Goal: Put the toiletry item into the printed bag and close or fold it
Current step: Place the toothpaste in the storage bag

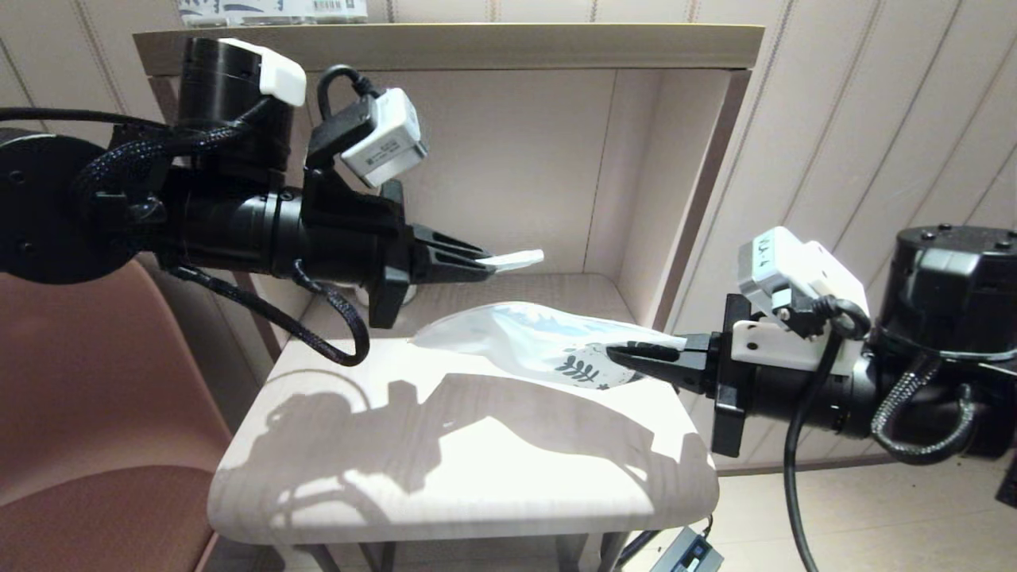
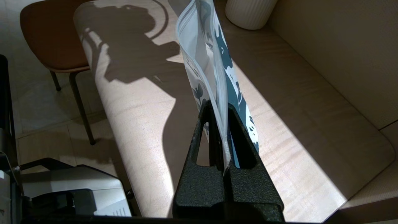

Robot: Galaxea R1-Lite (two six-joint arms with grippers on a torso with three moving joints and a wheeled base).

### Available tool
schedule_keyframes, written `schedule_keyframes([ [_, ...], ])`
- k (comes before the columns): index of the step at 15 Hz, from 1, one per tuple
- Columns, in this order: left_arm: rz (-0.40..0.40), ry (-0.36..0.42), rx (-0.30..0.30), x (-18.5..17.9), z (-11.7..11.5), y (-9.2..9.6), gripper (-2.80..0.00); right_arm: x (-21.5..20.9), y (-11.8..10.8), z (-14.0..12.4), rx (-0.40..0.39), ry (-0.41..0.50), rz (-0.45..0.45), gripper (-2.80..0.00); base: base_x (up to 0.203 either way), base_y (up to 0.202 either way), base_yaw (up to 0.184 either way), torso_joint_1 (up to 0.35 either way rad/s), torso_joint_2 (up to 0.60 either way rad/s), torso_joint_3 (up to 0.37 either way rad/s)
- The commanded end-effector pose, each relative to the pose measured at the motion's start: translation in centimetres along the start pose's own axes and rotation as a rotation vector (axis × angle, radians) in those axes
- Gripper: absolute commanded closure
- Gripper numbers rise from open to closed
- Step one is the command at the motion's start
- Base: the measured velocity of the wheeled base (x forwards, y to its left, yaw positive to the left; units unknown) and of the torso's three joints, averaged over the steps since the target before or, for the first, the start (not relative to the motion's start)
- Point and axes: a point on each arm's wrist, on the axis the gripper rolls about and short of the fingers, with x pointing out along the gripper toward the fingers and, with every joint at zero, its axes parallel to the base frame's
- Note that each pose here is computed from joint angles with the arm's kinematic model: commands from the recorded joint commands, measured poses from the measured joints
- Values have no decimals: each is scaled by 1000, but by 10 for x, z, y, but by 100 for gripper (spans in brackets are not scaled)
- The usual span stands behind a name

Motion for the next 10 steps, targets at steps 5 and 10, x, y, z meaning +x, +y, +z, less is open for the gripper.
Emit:
schedule_keyframes([
  [5, -38, 21, 25, 1, 1, -5, 0, 4, 1, -3, 3, 6, 16, 0, 0, 0, 0, 0, 0, 0],
  [10, -130, -81, 50, -8, 13, -13, 0, 6, 2, -8, 13, 18, 22, 0, 0, 0, 0, 0, 0, 0],
])
